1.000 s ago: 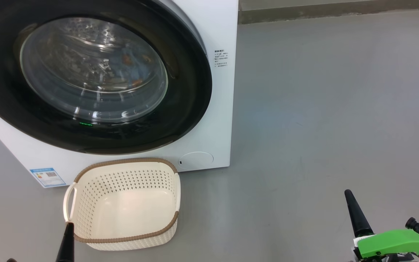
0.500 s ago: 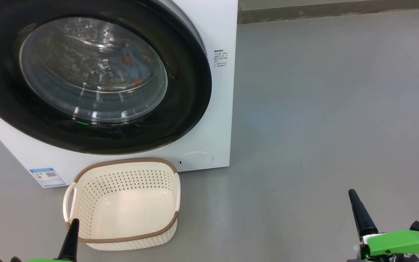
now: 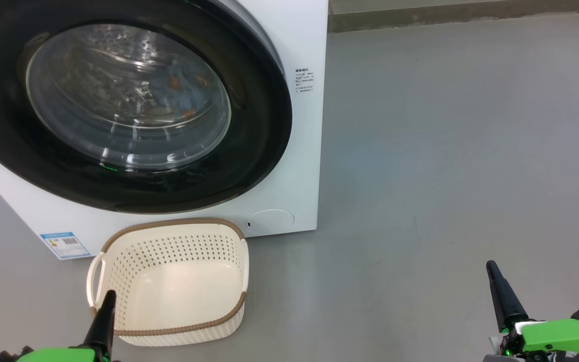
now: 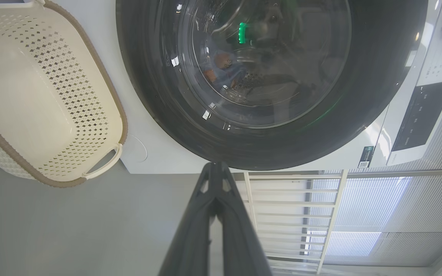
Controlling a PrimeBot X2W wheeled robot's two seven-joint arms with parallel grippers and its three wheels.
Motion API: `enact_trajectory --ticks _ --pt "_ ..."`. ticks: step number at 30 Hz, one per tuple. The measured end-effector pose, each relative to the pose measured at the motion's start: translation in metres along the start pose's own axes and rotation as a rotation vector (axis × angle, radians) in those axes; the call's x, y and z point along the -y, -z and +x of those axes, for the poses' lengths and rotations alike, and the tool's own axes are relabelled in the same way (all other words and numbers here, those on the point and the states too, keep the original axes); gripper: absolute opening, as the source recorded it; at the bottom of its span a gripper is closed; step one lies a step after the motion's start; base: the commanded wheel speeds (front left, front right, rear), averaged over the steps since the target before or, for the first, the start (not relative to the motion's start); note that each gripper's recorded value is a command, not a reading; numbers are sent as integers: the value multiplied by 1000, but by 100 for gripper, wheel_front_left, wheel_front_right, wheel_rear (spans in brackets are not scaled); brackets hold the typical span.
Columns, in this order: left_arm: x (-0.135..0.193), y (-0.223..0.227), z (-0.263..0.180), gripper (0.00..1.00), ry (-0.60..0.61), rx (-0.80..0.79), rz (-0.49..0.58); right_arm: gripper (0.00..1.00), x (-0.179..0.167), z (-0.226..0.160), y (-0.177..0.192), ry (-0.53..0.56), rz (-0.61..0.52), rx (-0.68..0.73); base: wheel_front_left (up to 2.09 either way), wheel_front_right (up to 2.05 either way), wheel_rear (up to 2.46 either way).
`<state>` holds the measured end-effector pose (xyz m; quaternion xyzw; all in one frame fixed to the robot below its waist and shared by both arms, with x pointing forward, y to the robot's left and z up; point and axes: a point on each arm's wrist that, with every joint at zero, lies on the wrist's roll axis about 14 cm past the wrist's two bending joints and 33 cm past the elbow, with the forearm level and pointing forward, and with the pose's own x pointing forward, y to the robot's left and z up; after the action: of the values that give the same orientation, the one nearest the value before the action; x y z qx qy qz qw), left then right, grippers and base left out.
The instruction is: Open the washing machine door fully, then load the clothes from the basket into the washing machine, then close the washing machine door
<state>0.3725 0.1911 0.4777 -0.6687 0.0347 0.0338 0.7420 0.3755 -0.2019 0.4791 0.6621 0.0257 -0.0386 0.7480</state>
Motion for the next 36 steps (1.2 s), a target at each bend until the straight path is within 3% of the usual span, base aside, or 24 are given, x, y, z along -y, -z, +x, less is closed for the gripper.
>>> enact_trajectory --ticks 11,36 --pt "7 5 5 0 24 -26 -119 0 -1 0 -6 -9 120 7 0 0 0" --pt "6 6 5 0 24 -26 -120 0 -1 0 -6 -10 128 5 0 0 0"
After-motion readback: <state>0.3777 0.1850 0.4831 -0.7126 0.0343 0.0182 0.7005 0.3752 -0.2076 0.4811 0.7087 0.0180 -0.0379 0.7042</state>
